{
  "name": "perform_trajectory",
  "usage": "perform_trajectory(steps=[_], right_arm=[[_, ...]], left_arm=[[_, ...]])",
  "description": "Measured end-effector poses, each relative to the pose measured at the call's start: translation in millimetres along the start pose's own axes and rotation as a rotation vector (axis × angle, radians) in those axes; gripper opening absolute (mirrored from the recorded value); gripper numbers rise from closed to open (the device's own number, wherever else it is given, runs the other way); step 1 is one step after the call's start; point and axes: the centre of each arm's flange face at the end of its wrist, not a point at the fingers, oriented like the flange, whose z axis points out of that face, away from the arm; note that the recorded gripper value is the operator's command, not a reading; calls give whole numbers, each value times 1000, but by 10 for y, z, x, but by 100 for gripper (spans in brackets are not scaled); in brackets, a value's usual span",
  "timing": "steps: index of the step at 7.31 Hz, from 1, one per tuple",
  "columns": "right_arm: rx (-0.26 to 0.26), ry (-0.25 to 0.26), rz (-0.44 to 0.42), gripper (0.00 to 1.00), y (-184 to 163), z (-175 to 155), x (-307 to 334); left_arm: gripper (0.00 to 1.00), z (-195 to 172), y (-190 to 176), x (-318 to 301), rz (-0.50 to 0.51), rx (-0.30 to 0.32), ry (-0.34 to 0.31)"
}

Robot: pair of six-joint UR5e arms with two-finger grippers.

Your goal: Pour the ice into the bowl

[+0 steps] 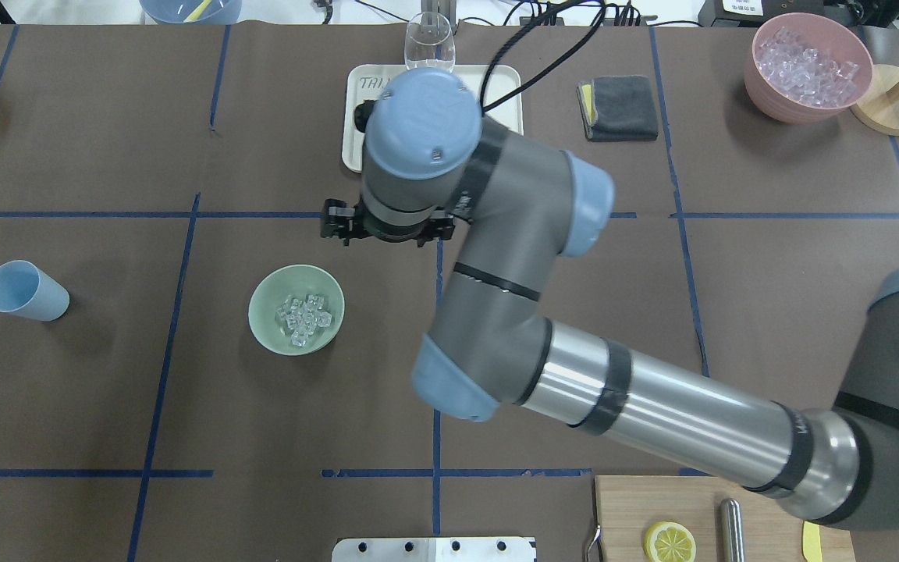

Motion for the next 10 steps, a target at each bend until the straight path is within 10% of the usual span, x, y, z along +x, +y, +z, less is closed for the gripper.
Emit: perform_trajectory(steps=[6, 8, 10], right_arm=[[-15, 71, -27, 77, 404, 989, -445], [-26, 78, -30, 13, 469, 1080, -444], [-35, 72, -36, 0, 499, 1093, -454]], left_arm=[[100, -1, 0, 1, 5, 4, 2], [100, 2, 5, -4, 7, 6, 2], [100, 3, 6, -5, 7, 6, 2]])
